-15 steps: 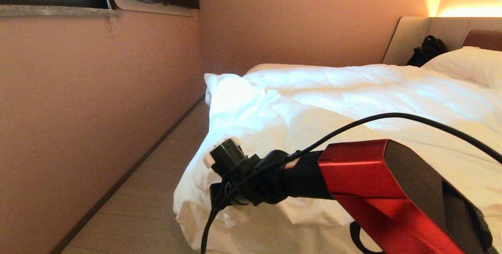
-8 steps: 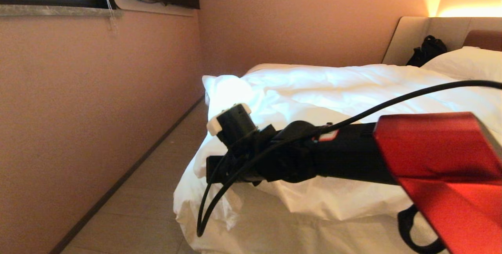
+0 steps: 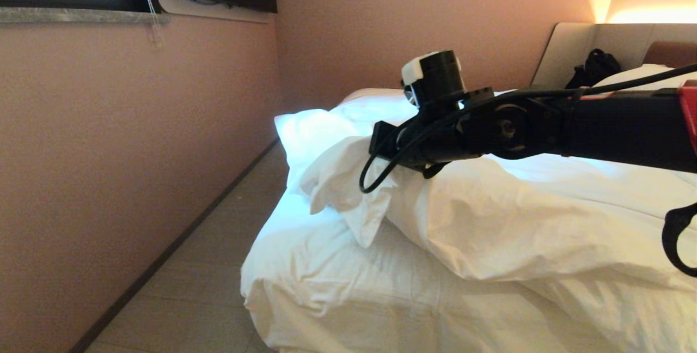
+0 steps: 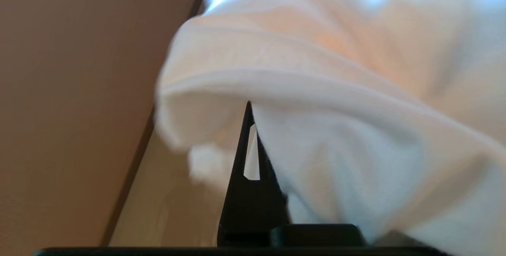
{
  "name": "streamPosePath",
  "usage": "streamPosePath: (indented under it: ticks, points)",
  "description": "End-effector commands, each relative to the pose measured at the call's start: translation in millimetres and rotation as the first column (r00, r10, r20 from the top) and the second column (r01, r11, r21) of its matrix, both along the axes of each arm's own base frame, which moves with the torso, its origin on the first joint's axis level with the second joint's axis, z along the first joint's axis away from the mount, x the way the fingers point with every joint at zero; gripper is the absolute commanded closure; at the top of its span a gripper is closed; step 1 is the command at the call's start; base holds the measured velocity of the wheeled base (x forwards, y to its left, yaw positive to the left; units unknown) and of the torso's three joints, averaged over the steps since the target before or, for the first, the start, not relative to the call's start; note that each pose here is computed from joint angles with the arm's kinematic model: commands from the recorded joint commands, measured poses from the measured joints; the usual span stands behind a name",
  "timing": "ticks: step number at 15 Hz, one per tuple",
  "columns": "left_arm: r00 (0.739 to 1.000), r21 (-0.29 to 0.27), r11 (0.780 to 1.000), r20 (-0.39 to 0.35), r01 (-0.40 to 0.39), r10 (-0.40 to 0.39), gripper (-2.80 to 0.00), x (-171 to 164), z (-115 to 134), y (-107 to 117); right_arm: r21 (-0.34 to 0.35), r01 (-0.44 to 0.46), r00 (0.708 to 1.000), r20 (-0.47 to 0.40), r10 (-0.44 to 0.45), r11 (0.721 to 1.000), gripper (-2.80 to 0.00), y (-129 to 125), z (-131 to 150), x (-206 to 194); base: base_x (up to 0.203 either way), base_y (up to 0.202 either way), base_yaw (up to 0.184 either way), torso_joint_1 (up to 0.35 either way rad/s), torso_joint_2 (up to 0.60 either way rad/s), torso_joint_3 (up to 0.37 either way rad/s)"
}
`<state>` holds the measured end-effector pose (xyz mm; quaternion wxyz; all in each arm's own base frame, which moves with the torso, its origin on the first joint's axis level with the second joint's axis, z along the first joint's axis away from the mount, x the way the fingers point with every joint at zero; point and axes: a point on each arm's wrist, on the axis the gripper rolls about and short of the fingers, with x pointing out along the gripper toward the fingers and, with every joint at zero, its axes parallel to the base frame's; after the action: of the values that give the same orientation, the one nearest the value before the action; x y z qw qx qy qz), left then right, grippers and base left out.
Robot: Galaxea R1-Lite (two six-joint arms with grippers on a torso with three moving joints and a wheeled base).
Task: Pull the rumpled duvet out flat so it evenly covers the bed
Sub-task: Flatten the corners of the folded blanket
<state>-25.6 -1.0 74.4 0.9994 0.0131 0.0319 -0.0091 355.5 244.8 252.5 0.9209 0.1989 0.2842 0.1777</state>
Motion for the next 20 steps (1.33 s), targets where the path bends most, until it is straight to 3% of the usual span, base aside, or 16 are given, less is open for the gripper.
streamPosePath:
  ticks: [1, 3, 6, 10, 14, 20]
  points:
    - [1.0, 0.0, 1.0, -0.002, 0.0, 0.0, 0.0, 0.0, -0.1, 0.0, 0.0, 0.057, 0.998, -0.005, -0.057, 0.998, 0.0, -18.4, -4.8, 15.4, 0.0, 0.0, 0.0, 0.0, 0.0, 0.0]
    - [1.0, 0.0, 1.0, -0.002, 0.0, 0.0, 0.0, 0.0, -0.1, 0.0, -0.012, 0.082, 0.996, -0.023, -0.082, 0.997, 0.0, -21.7, -20.2, 28.7, 0.0, 0.0, 0.0, 0.0, 0.0, 0.0]
    - [1.0, 0.0, 1.0, -0.001, 0.0, 0.0, 0.0, 0.1, 0.0, 0.0, -0.035, 0.16, 0.981, -0.107, -0.163, 0.986, 0.0, -32.5, -71.8, 64.8, 0.0, 0.0, 0.0, 0.0, 0.0, 0.0]
    - [1.0, 0.0, 1.0, -0.002, 0.0, 0.0, 0.0, 0.1, -0.1, 0.0, -0.011, 0.275, 0.956, -0.101, -0.275, 0.961, 0.0, -79.9, -74.4, 89.6, 0.0, 0.0, 0.0, 0.0, 0.0, 0.0]
    - [1.0, 0.0, 1.0, -0.002, 0.0, 0.0, 0.0, 0.0, -0.1, 0.0, -0.015, 0.341, 0.935, -0.102, -0.34, 0.94, 0.0, -110.2, -78.0, 101.7, 0.0, 0.0, 0.0, 0.0, 0.0, 0.0]
    - [1.0, 0.0, 1.0, -0.002, 0.0, 0.0, 0.0, 0.0, -0.1, 0.0, -0.043, 0.351, 0.929, -0.109, -0.353, 0.935, 0.0, -114.9, -89.8, 108.0, 0.0, 0.0, 0.0, 0.0, 0.0, 0.0]
